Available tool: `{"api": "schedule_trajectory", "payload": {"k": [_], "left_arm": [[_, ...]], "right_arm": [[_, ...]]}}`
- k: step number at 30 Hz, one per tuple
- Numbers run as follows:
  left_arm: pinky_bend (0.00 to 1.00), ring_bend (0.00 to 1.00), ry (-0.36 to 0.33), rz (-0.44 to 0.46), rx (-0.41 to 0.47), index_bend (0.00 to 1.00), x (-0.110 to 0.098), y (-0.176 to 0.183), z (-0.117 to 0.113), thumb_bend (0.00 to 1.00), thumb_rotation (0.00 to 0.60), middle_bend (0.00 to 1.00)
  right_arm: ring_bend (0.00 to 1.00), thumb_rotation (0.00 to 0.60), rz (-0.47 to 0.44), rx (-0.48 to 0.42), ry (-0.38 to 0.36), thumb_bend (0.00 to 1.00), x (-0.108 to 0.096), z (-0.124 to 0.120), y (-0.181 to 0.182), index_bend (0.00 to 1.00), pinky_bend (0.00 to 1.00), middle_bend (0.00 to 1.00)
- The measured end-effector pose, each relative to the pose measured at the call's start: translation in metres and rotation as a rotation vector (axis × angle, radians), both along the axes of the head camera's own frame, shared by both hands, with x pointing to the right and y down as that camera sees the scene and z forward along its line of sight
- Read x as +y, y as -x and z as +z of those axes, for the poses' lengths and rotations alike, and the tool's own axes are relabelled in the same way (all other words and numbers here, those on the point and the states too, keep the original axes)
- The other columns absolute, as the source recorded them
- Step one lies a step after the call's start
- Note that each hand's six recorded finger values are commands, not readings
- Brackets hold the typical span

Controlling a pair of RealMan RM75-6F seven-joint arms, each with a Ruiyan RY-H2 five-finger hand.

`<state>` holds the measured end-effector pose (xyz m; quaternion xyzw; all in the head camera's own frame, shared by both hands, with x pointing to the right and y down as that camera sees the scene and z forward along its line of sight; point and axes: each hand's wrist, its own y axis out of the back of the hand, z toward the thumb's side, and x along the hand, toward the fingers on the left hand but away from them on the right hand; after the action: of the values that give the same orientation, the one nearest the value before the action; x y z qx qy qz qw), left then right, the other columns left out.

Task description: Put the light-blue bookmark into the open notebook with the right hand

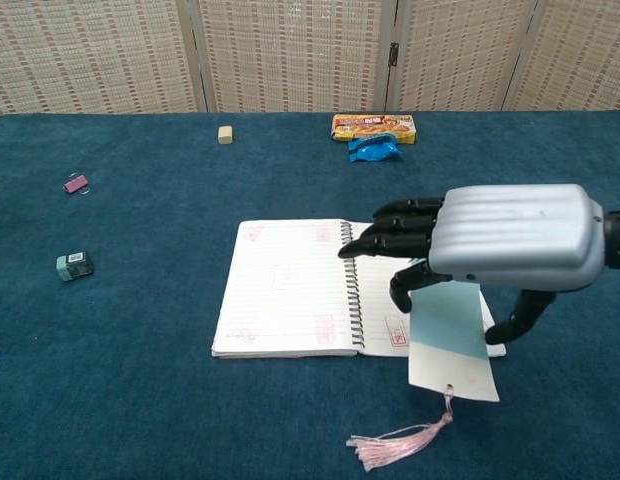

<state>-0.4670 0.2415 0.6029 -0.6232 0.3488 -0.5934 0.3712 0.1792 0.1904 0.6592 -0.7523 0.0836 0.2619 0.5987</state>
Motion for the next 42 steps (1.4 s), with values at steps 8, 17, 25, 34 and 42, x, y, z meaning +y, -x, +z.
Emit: {"api": "schedule_trajectory", "payload": {"k": [8,17,25,34,42], "left_arm": [[0.00,0.00,-0.005,-0.011,0.008,0.17,-0.001,0.003,-0.002,0.33,0.600,0.07],[0.00,0.00,-0.007,-0.021,0.014,0.17,-0.002,0.006,-0.004,0.33,0.600,0.07],[0.00,0.00,-0.005,-0.023,0.008,0.17,-0.003,0.006,-0.003,0.33,0.600,0.08],[0.00,0.00,-0.007,-0.044,-0.005,0.17,-0.002,0.008,-0.002,0.33,0.600,0.07],[0.00,0.00,-0.002,-0.051,-0.021,0.17,-0.002,0.010,0.000,0.33,0.600,0.07]], "right_arm": [[0.00,0.600,-0.098,-0.028,-0.067,0.15,-0.002,0.018,0.014,0.52,0.00,0.03],[0.00,0.600,-0.091,-0.032,-0.093,0.15,-0.019,0.042,0.018,0.52,0.00,0.03],[0.00,0.600,-0.073,-0.047,-0.092,0.15,-0.034,0.055,0.021,0.52,0.00,0.03],[0.01,0.600,-0.138,-0.090,-0.130,0.15,-0.043,0.056,0.027,0.51,0.00,0.03],[0.01,0.600,-0.179,-0.129,-0.136,0.15,-0.047,0.059,0.028,0.50,0.00,0.03]]}}
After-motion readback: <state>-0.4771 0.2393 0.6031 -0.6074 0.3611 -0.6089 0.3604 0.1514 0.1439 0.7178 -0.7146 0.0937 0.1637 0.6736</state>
